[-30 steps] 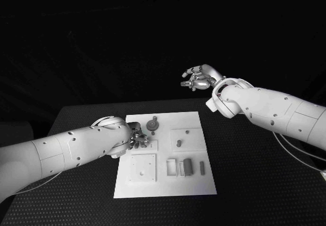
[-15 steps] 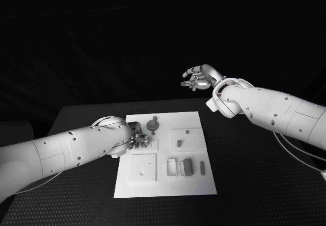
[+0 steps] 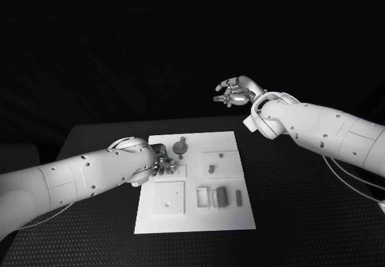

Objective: Assemble the parts on the task board

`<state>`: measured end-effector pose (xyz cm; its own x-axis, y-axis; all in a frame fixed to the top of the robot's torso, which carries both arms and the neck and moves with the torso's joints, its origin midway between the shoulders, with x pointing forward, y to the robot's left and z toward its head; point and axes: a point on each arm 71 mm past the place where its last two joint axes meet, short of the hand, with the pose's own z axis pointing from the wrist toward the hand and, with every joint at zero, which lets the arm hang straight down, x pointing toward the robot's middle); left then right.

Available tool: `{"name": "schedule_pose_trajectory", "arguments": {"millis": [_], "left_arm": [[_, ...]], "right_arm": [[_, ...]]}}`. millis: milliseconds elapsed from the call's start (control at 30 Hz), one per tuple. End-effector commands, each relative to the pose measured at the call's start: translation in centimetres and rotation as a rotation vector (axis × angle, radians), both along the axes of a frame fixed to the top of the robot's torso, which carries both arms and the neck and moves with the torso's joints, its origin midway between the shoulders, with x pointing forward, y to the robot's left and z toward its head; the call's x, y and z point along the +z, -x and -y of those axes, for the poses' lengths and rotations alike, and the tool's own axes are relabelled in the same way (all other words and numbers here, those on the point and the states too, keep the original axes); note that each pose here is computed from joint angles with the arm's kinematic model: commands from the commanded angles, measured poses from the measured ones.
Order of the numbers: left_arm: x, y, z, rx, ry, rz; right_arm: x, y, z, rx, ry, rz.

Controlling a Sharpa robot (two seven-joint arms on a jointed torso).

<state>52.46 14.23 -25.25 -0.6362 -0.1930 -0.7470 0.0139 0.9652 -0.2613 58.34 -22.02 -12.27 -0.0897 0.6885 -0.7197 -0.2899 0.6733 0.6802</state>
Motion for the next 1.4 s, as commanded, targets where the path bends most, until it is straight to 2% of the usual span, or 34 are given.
{"name": "schedule_pose_trajectory", "arguments": {"millis": [33,567,1400], "left_arm": [[-1.13,0.57,0.06,-0.012,-0.026,-0.029],[-1.11,0.43,-0.36,-0.022,-0.060,-0.010],[-1.17,0.50,-0.37,-0.026,-0.057,-0.009]], "right_arm": [[-0.10,0.03,-0.14,0.016,0.001,-0.003],[-0.30,0.08,0.00,0.014,0.000,-0.006],[-0.42,0.08,0.03,0.014,0.003,-0.008]]}}
